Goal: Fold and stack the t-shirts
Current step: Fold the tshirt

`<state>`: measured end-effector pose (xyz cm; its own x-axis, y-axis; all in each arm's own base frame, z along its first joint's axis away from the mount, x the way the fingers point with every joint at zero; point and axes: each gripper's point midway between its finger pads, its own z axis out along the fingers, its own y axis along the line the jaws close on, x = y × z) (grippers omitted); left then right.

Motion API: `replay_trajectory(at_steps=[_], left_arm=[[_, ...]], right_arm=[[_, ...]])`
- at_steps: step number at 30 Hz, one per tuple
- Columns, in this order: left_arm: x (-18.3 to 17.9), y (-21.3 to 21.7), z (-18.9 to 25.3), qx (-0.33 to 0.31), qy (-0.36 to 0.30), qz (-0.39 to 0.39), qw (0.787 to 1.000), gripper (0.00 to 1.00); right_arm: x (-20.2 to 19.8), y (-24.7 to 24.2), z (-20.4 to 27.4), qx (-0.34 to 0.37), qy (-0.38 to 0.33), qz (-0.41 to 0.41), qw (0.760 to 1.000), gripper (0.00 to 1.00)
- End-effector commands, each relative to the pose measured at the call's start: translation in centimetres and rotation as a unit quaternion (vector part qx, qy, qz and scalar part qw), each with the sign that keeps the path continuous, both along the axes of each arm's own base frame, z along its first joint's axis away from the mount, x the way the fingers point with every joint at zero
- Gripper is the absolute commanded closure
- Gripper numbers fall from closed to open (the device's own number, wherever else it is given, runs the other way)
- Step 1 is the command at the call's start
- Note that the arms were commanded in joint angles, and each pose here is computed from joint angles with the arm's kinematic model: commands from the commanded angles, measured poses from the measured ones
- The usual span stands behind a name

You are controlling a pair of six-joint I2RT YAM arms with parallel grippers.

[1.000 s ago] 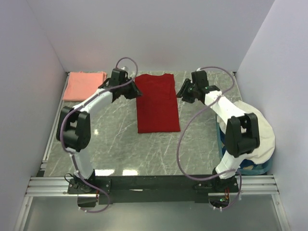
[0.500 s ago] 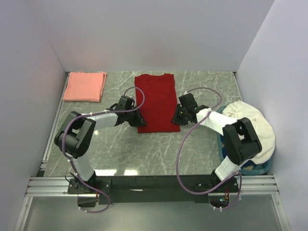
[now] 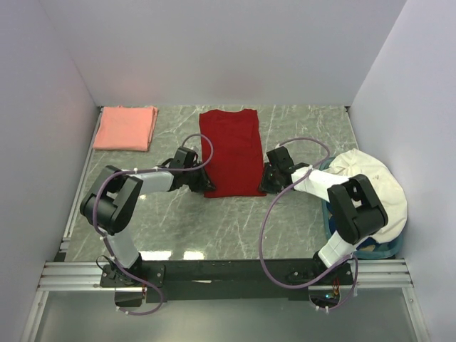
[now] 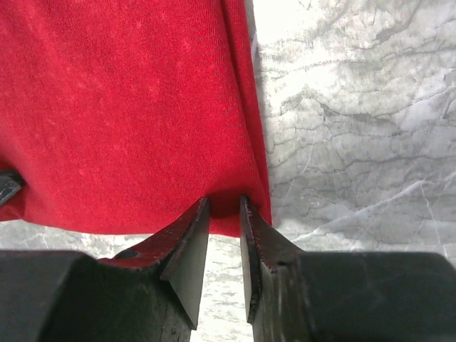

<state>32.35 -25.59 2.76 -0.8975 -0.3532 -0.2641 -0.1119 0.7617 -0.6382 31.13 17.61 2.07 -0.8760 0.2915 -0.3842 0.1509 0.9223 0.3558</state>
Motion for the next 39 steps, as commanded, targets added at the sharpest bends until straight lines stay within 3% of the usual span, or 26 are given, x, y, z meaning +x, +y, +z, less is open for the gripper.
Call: replay_trajectory(at_steps=[1,13,28,39], left_arm=[[0.6,0.2,1.7,-0.005,-0.029,-0.01,1.0,0.81],[-1.5,2.3,2.5,-0.039,-0.031,-0.003,0.999,0.76],[-2.8,3.4,-0.1,-0.019,-0.01,0.015,1.0,0.65],[-3.1,2.9,-1.3,0.006,-0.001,0.029,1.0,0.68]], right_arm=[[0.0,-0.9,-0.5,-0.013,0.0,-0.012,1.0,0.7],[-1.2,-2.5,0.3,0.019,-0.016,-0.033,0.999,0.65],[-1.4,-2.1,-0.3,0.039,-0.008,-0.038,0.998,0.62],[-1.8,-1.6,-0.4,0.058,-0.007,-0.035,0.998,0.67]])
